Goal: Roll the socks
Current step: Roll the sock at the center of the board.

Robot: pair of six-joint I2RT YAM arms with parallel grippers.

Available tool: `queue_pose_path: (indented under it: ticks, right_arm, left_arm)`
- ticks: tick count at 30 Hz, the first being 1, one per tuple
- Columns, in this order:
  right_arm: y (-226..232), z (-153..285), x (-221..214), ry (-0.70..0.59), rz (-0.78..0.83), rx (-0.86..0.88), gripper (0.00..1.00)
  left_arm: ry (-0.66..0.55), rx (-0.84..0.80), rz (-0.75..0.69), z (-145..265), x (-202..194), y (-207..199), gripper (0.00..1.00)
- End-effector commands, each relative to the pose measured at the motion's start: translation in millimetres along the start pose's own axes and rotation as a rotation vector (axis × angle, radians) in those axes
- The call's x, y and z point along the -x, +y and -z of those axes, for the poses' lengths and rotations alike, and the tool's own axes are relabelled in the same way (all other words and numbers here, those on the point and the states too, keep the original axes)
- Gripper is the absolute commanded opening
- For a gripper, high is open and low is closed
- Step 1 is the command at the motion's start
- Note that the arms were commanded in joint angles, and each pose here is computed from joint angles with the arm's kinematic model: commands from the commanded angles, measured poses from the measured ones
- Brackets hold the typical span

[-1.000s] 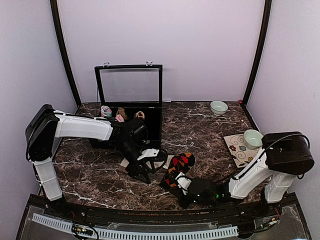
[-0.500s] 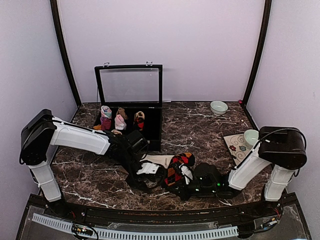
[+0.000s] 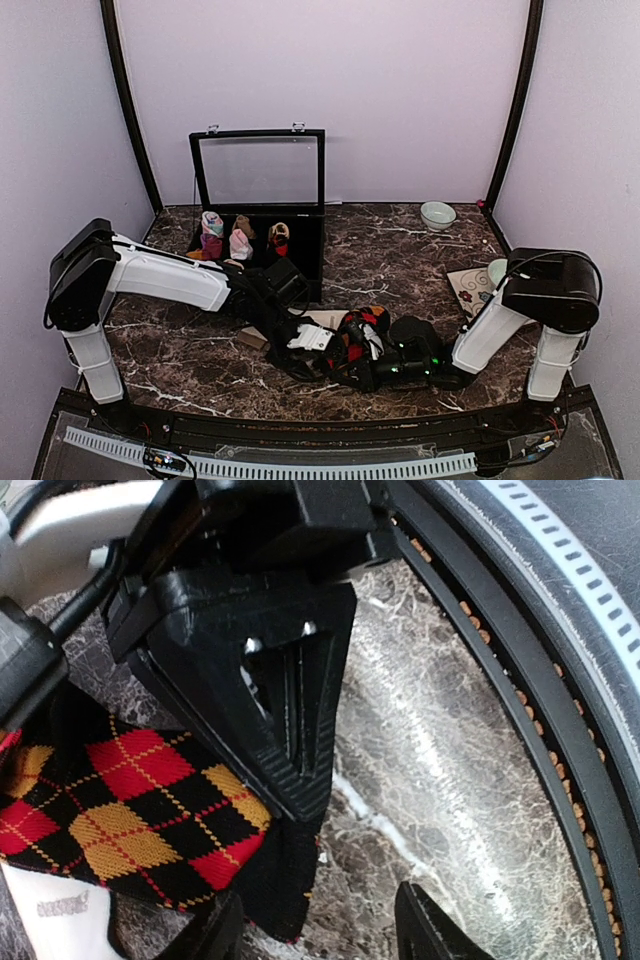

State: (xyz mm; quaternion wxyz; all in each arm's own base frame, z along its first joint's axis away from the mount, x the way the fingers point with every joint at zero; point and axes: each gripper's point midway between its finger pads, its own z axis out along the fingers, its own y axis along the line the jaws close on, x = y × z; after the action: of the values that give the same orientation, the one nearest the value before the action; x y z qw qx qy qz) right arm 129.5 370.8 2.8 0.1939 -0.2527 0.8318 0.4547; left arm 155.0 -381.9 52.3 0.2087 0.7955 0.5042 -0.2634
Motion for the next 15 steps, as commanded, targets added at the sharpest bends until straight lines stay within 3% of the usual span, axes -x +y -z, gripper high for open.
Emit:
queue_pose_path:
  ticks: [1,10,15]
  right_arm:
    - [-90,37,-117,0.373,-0.179,-0.363,0.0]
    - [-93,42,-121,0.39,-0.184,-0.375,0.0]
    - [-94,43,-121,0.386,-0.179,-0.374,0.0]
  left_arm:
    - [0.017,-0.01,-0.035,-7,-1,3,0.52]
    - [0.087,-0.01,-0.048,-24,-19,10,0.39]
    - [0.104,-0.011,-0.042,-31,-24,13,0.26]
